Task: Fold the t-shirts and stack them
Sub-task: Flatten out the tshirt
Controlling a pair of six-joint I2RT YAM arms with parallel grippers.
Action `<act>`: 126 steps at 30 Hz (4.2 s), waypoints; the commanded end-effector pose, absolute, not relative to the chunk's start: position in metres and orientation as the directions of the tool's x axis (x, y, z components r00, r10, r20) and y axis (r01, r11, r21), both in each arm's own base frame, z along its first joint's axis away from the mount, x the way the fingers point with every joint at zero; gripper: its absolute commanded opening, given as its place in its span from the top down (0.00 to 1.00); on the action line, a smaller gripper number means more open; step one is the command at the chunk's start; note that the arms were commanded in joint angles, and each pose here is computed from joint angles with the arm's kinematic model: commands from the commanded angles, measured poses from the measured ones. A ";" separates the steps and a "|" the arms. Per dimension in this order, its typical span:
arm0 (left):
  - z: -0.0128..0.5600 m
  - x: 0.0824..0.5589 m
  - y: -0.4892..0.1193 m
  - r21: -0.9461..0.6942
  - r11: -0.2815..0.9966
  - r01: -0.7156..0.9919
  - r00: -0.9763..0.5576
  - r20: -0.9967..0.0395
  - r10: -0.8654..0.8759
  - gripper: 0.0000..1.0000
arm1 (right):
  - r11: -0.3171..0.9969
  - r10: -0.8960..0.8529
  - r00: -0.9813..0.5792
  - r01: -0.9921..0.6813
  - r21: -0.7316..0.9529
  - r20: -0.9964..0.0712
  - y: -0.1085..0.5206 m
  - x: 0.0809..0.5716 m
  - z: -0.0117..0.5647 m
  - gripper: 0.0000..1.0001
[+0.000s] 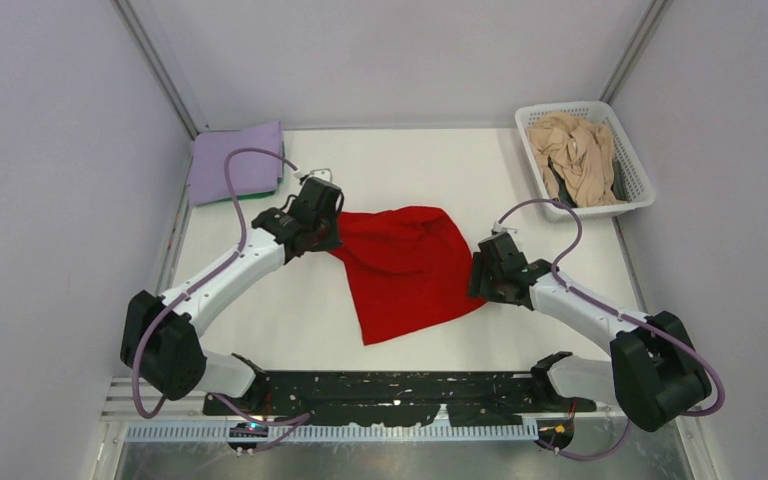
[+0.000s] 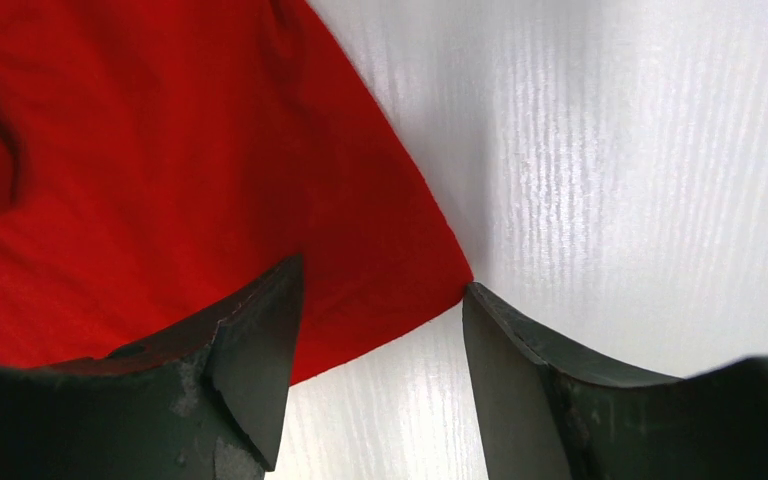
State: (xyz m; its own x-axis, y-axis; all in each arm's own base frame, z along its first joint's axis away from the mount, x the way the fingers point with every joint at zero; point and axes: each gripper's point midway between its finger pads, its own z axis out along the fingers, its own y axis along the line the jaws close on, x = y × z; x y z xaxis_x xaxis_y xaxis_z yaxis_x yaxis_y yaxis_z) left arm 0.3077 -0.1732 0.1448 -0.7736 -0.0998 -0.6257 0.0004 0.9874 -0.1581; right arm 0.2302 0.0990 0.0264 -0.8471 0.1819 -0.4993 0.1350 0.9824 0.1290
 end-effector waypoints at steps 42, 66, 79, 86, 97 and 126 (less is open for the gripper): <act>0.466 0.273 -0.024 -0.272 0.948 -0.163 0.103 -0.961 -0.258 1.00 | 0.985 0.165 -0.031 0.051 0.163 -0.986 0.060 0.321 0.393 0.95; 0.655 0.109 0.007 -0.273 0.933 0.234 0.567 -0.742 -0.359 1.00 | 0.936 0.304 0.437 -0.301 0.181 -0.846 0.024 0.119 0.563 0.95; 0.478 0.371 -0.013 -0.047 0.924 -0.380 0.086 -0.996 -0.015 0.91 | 0.965 0.175 0.052 0.191 0.182 -0.983 0.005 0.252 0.394 0.93; 0.257 0.492 -0.057 0.245 0.926 -0.288 -0.482 -0.872 0.081 0.08 | 0.959 0.034 -0.490 0.260 -0.109 -0.871 0.036 0.345 0.192 0.79; 0.177 0.470 -0.079 0.179 0.958 -0.222 -0.683 -0.730 -0.022 0.00 | 0.933 0.054 -0.628 0.310 -0.186 -0.777 0.046 0.387 0.139 0.04; 0.033 0.370 -0.148 -0.342 0.876 -0.340 -0.885 -0.199 -0.421 0.00 | 0.957 0.214 -0.817 0.065 0.283 -0.536 0.134 0.340 0.030 0.05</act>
State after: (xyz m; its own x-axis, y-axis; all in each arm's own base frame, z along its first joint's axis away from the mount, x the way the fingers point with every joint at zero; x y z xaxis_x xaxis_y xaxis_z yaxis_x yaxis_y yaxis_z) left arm 0.3453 -0.1326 0.0291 -0.8925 -0.3732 -0.2534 -0.3051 0.9132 -0.2702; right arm 0.3242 0.1348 0.0304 -0.8400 0.1557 -0.5198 0.0258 0.9683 0.2483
